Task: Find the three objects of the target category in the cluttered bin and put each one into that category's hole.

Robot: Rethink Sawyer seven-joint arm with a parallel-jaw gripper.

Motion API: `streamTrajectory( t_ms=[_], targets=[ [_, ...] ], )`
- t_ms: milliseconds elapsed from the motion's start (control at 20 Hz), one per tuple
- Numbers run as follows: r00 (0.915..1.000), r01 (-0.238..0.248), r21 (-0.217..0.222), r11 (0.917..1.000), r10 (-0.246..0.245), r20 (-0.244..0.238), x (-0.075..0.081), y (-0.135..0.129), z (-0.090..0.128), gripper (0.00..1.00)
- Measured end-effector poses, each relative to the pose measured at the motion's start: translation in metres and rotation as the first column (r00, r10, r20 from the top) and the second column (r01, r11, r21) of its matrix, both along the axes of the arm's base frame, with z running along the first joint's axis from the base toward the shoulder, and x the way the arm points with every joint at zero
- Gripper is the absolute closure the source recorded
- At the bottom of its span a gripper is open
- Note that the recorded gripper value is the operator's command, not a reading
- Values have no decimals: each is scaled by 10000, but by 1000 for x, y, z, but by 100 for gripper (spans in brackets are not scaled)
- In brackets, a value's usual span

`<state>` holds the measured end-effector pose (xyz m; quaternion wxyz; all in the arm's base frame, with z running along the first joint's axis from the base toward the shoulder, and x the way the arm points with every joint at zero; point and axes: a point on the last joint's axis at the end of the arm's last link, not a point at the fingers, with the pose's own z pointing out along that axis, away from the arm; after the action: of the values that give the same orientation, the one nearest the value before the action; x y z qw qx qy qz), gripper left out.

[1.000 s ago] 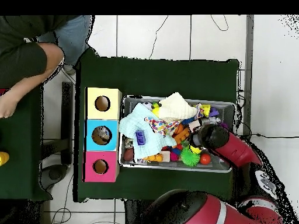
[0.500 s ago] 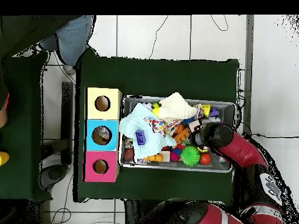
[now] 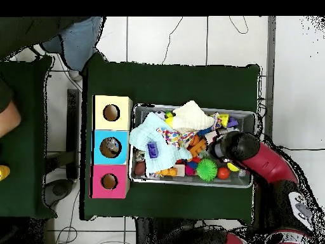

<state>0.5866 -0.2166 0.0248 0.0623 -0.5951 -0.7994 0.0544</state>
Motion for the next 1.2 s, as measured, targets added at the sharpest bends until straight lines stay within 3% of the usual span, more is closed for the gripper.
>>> streamTrajectory(
  t_ms=[550,1200],
  targets=[
    [9999,69,169,9998,-67,-102,4,-1,25,100],
    [9975,98,681,9976,-50,-700,8,11,78,100]
  ],
)
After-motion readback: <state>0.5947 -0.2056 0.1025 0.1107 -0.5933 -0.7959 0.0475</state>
